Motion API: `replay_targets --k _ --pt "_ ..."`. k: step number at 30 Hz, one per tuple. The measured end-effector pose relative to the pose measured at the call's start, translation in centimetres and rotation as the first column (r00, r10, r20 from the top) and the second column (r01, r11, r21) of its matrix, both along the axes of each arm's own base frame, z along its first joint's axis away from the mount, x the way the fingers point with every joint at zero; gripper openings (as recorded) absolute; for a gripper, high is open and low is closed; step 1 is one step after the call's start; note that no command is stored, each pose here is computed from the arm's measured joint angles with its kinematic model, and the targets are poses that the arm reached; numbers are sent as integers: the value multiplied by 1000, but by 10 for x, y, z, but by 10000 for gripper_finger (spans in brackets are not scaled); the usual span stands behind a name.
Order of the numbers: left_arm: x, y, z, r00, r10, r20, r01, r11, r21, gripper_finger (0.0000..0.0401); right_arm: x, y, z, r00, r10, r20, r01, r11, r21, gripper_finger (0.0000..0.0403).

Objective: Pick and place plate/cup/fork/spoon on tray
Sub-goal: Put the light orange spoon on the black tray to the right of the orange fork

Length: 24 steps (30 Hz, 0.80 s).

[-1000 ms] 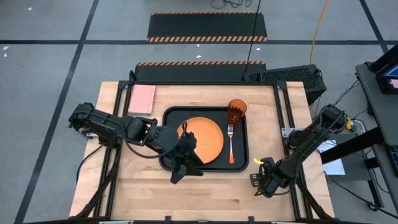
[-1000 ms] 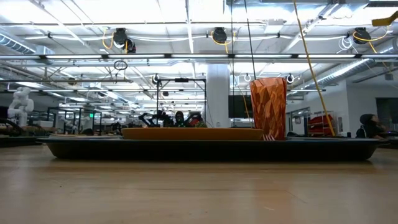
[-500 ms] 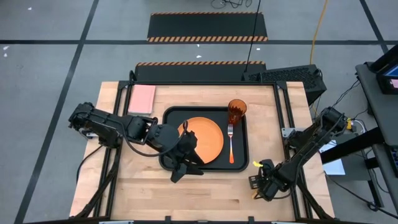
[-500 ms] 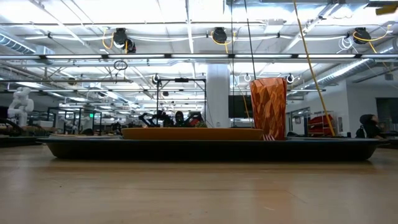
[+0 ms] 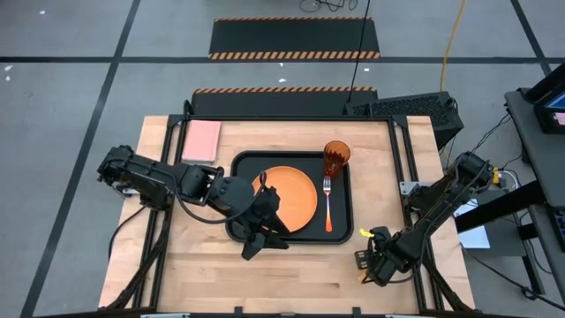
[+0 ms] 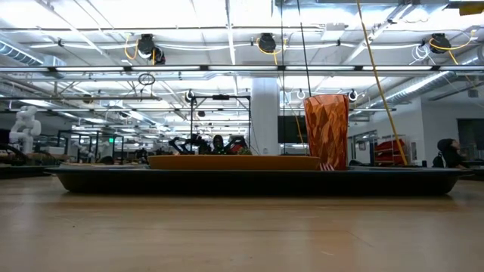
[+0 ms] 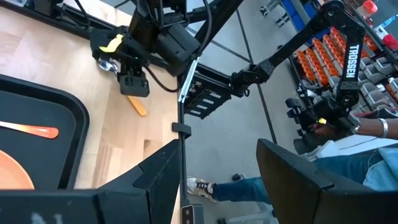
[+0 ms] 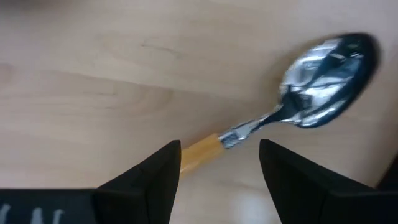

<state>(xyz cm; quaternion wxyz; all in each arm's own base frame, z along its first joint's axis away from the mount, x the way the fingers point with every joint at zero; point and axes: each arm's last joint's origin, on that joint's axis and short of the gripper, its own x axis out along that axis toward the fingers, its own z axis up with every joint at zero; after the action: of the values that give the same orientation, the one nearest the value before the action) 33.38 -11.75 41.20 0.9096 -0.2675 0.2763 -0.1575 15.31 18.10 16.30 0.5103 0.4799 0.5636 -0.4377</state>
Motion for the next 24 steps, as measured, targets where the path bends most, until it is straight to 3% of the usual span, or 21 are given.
replay_targets --k 8,15,24 --pt "0 0 0 1000 -3 5 3 1000 6 211 -4 -4 -9 999 7 -44 -9 999 -43 210" --pt "1 4 0 1000 3 11 -3 1000 14 211 -1 -9 -24 1000 -10 -19 10 1000 -7 208" --pt "5 11 2 999 21 31 -21 1000 19 211 -2 -15 -25 1000 0 -19 -2 998 -69 135"
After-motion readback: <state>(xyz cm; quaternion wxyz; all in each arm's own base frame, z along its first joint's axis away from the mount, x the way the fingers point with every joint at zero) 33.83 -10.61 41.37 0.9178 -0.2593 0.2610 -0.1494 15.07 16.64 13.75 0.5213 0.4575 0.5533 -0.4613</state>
